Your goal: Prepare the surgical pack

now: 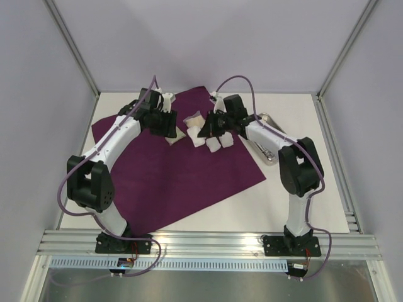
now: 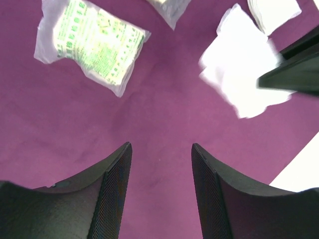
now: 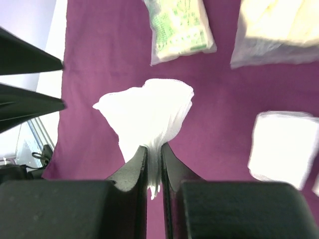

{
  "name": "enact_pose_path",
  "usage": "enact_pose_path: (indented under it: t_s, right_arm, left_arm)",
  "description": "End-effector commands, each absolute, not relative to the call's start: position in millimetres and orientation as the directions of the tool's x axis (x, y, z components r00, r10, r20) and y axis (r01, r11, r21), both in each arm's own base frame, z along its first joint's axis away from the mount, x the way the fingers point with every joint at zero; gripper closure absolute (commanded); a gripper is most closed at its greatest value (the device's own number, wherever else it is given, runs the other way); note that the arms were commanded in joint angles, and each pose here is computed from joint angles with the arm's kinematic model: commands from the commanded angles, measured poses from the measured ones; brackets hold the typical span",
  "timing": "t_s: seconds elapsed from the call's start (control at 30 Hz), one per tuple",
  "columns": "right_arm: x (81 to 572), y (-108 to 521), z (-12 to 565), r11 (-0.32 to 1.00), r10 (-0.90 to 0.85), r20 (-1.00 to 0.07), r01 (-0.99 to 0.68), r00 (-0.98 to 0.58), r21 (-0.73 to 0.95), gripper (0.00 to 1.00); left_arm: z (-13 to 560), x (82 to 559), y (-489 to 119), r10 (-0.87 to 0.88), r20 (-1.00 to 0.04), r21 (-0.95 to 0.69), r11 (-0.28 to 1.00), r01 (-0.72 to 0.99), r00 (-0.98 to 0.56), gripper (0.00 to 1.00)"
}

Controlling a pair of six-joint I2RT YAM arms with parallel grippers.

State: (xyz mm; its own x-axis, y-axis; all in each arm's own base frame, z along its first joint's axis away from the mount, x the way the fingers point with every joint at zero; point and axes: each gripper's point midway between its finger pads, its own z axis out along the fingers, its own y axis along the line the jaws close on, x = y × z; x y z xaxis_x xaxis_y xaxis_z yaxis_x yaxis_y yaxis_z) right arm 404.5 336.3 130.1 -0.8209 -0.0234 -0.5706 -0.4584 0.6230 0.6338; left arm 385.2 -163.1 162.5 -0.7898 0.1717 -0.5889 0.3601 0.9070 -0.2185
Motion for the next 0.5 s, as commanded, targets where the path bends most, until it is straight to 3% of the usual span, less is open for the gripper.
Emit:
enact_pose_path:
  t_s: [0.0,0.13,0.3,0.47]
  right_arm:
    - [412,314,178,0.598,-0.035,-0.645,-0.533,-0.763,0.598,1.00]
    - [434,250,200,0.641,-0.014,-0.700,-0.544,-0.714,0.542,1.00]
    - [453,151,179,0.757,-0.038,-0.679,-0.465,-0.733,0.459,1.00]
    - [464,104,152,0.809,-0.102,-0.654,-0.445,-0.749,0.384,1.00]
  left_arm:
    - [176,379,-159,0.189,-0.609,-0.202,0.903,0.381,-0.771,0.40]
    - [179,376,-157,0.202,-0.610,-0.192,0.901,0.390,-0.766,0.40]
    - [180,371,-155,0.215,-0.609,-0.184,0.898,0.400,-0.763,0.40]
    - [179,375,-155,0.223,-0.610,-0.171,0.900,0.401,-0.761,0.40]
